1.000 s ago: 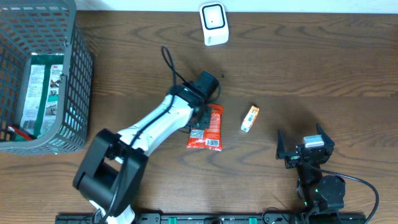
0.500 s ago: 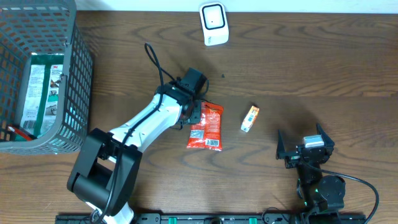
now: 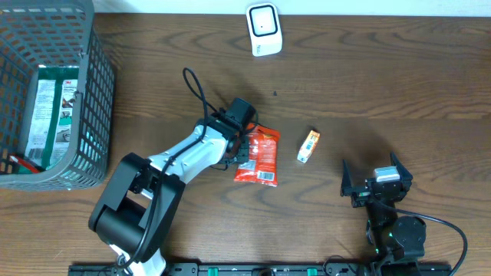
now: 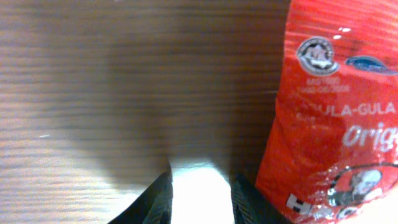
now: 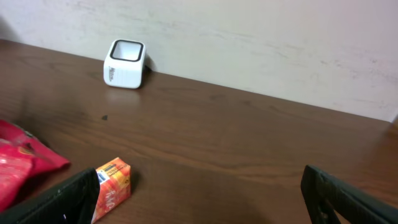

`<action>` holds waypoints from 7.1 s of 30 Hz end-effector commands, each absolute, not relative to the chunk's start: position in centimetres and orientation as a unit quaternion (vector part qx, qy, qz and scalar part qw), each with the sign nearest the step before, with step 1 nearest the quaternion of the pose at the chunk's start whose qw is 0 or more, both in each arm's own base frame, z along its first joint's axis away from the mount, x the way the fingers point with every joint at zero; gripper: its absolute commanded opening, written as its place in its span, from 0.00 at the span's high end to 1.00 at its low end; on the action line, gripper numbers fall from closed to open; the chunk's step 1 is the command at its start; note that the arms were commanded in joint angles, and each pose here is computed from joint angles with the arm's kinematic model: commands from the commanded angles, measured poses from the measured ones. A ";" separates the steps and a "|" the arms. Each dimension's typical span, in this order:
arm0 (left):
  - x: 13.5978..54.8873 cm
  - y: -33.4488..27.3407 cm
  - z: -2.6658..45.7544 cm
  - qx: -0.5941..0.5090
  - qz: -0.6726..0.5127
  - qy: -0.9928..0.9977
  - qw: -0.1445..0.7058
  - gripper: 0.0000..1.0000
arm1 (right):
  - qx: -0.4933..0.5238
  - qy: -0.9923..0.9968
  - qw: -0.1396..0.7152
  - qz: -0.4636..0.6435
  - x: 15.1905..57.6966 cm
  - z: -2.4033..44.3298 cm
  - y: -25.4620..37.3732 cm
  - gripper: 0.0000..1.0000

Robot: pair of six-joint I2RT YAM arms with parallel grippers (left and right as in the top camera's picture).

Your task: Scan the item barcode

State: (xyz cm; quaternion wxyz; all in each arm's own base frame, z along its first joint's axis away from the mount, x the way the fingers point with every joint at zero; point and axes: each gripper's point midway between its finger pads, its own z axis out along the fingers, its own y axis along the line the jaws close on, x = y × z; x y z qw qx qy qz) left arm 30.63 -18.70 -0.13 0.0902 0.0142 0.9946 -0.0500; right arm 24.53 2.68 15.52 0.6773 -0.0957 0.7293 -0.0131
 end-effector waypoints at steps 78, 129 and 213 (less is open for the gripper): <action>35.7 2.3 35.6 -0.198 -0.105 0.868 0.444 0.27 | -0.103 0.728 0.677 -0.014 24.5 15.5 2.8 0.01; 26.8 22.3 7.6 -0.730 0.084 0.677 0.028 0.25 | -0.103 0.729 0.677 -0.014 24.5 15.5 2.8 0.01; 28.5 20.5 9.3 -0.692 0.074 0.707 0.126 0.13 | -0.103 0.728 0.677 -0.014 24.5 15.5 2.8 0.01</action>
